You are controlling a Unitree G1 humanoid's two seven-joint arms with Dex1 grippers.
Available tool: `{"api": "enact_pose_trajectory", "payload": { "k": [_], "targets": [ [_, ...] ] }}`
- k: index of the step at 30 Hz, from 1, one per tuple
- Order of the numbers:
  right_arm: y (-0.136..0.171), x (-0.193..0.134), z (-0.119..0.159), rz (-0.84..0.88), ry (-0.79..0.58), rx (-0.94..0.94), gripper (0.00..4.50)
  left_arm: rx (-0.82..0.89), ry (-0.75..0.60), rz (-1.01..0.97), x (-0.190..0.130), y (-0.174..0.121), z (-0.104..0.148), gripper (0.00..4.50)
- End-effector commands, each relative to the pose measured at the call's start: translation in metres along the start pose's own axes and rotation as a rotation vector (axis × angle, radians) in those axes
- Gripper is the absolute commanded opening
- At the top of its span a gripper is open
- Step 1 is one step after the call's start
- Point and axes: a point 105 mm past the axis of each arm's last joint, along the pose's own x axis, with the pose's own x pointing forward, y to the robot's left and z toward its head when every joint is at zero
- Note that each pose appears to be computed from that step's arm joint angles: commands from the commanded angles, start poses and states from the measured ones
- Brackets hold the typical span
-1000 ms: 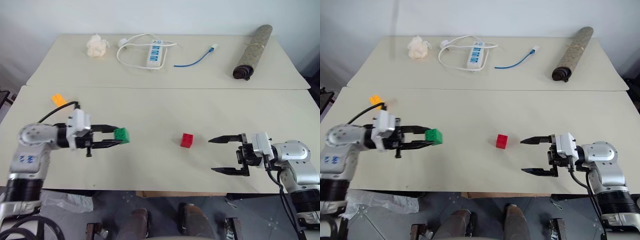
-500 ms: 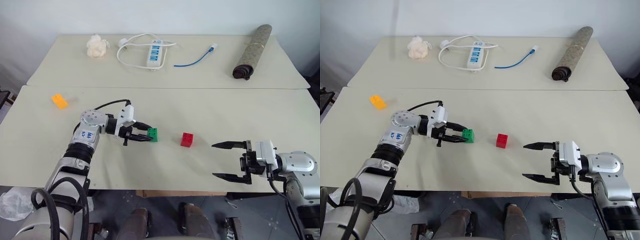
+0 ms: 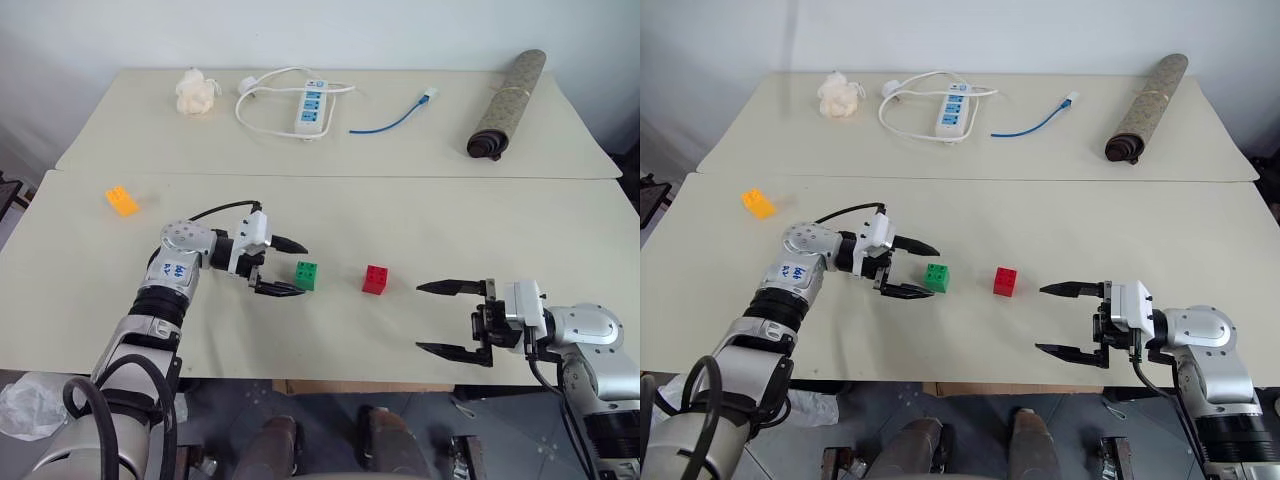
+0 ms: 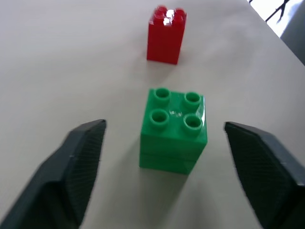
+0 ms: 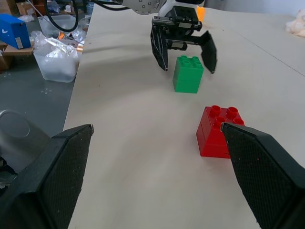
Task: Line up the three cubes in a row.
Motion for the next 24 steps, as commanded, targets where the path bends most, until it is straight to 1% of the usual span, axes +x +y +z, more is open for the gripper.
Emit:
{"api": "enact_pose_trajectory", "payload": {
  "k": [1,3,8,13,17,19,22,23,24],
  "targets": [
    [-0.002,0.003,0.005,0.007,-0.024,-0.027,4.5,0.039,-0.069,0.092,-0.028,0.0,0.011,4.46],
    [-0.003,0.005,0.006,0.007,-0.034,-0.027,4.5,0.031,-0.09,0.136,-0.042,-0.003,0.011,4.46],
    [-0.004,0.01,0.006,-0.002,-0.059,0.001,4.5,-0.01,-0.169,0.321,-0.081,-0.011,0.015,4.46],
    [-0.011,0.018,0.009,-0.029,-0.106,0.011,4.5,-0.085,-0.217,0.601,-0.126,-0.016,0.006,4.46],
    [-0.017,0.023,0.014,-0.054,-0.147,0.016,4.5,-0.12,-0.235,0.749,-0.15,-0.024,-0.002,4.46],
    [-0.021,0.026,0.018,-0.071,-0.179,0.025,4.5,-0.137,-0.259,0.881,-0.168,-0.033,-0.007,4.46],
    [-0.027,0.032,0.022,-0.103,-0.224,0.035,4.5,-0.156,-0.302,1.127,-0.202,-0.055,-0.013,4.46],
    [-0.028,0.034,0.024,-0.111,-0.238,0.025,4.5,-0.156,-0.309,1.23,-0.213,-0.064,-0.015,4.46],
    [-0.029,0.038,0.026,-0.116,-0.253,0.018,4.5,-0.137,-0.288,1.339,-0.225,-0.075,-0.018,4.46]
  ]
}}
